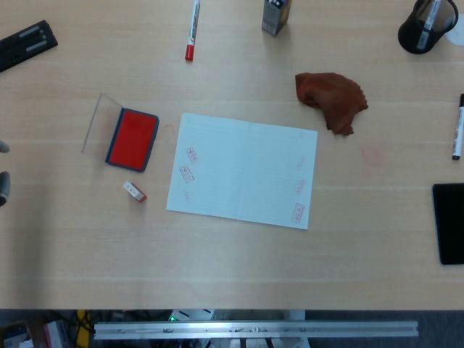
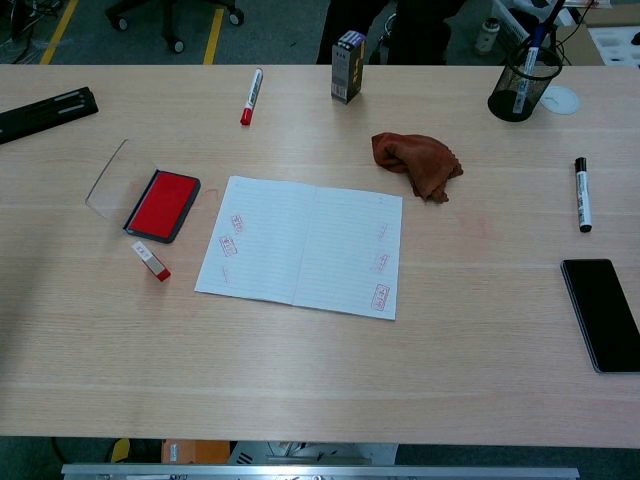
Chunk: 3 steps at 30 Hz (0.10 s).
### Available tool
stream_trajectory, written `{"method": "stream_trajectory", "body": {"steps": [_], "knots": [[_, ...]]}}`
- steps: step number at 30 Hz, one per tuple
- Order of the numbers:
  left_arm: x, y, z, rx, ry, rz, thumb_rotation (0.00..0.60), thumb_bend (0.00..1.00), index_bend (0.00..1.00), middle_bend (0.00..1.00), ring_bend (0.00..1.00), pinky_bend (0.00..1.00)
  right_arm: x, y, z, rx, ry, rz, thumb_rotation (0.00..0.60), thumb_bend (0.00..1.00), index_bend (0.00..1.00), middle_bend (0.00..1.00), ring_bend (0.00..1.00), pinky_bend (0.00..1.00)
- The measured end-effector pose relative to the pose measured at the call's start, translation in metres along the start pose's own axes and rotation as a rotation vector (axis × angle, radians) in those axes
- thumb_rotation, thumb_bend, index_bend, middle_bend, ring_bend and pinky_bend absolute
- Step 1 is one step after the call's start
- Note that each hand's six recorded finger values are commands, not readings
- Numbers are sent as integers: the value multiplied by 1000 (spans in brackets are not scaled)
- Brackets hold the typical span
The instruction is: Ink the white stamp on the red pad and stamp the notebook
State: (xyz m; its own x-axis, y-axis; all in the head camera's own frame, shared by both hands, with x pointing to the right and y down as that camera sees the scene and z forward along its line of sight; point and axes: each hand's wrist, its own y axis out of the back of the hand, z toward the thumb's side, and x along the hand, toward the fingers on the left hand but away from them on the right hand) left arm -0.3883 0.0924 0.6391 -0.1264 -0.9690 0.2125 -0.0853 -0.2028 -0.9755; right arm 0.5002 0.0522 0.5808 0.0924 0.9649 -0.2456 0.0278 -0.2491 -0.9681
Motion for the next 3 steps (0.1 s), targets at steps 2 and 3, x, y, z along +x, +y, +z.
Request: {"method": "stream_trajectory", "body": {"steps": [2, 3], "knots": [[-4, 2, -2, -5, 7, 10, 600, 335, 404, 699, 666, 821, -1, 0, 1, -1, 3, -1, 600, 190, 428, 498, 417, 522], [-5, 4, -3, -8, 11, 17, 600, 335, 405, 699, 666, 821, -1, 0, 1, -1, 4, -3, 600, 189, 428, 498, 417, 522]]}}
